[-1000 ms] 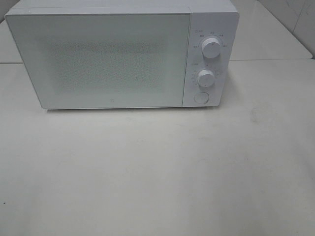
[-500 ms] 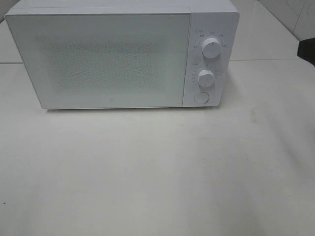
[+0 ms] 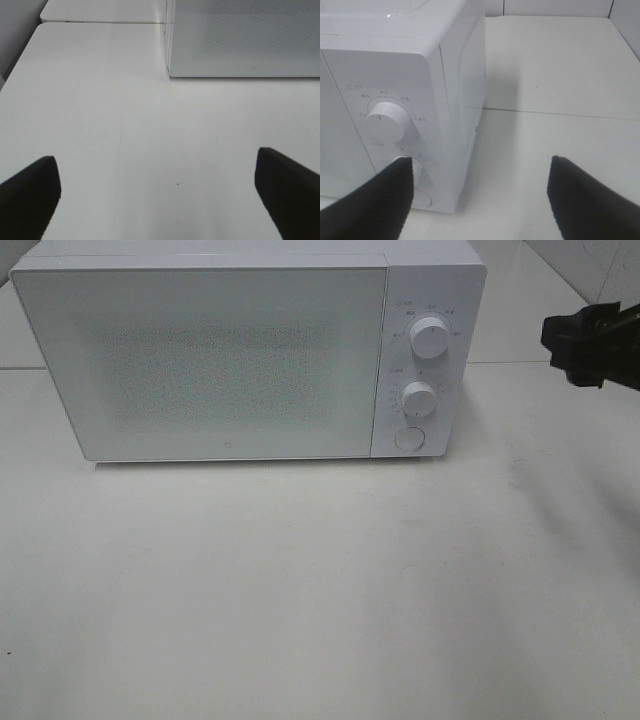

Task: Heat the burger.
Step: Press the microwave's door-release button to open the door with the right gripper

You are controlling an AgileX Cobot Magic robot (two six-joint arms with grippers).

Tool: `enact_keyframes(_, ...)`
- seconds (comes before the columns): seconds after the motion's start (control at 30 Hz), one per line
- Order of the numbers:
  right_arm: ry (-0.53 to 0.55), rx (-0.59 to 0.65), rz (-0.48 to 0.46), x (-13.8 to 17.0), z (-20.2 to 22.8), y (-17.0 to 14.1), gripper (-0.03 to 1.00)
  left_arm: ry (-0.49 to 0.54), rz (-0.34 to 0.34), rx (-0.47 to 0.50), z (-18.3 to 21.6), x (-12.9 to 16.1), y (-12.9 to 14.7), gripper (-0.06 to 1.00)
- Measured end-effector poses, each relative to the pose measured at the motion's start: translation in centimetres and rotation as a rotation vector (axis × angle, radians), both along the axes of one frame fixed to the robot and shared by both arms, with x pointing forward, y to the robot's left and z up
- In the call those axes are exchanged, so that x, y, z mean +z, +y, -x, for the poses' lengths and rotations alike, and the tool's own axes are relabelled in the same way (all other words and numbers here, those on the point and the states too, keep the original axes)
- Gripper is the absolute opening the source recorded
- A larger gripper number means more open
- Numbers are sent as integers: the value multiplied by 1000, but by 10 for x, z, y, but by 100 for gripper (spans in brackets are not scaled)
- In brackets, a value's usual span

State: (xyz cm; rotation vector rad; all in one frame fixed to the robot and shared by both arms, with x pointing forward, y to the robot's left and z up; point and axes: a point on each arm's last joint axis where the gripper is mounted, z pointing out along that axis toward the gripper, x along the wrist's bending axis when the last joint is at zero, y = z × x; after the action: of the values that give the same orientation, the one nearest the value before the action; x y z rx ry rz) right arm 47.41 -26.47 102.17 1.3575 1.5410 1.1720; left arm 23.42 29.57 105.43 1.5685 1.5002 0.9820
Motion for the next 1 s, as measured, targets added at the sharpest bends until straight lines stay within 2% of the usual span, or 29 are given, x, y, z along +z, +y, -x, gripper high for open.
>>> enact_keyframes(0.2, -71, -41, -59, -29, 2, -3, 74, 0, 0, 0, 0, 0, 0, 98)
enact_keyframes(0.43, -74, -92, -60, -53, 7, -1, 74, 0, 0, 0, 0, 0, 0, 98)
enact_keyframes(0.73, -22, -60, 40, -90, 10, 41, 74, 0, 0, 0, 0, 0, 0, 98)
enact_keyframes(0.93, -20, -59, 50, -101, 12, 54, 74, 0, 0, 0, 0, 0, 0, 98)
enact_keyframes(1.0, -7, -56, 57, -111, 18, 67, 74, 0, 0, 0, 0, 0, 0, 98)
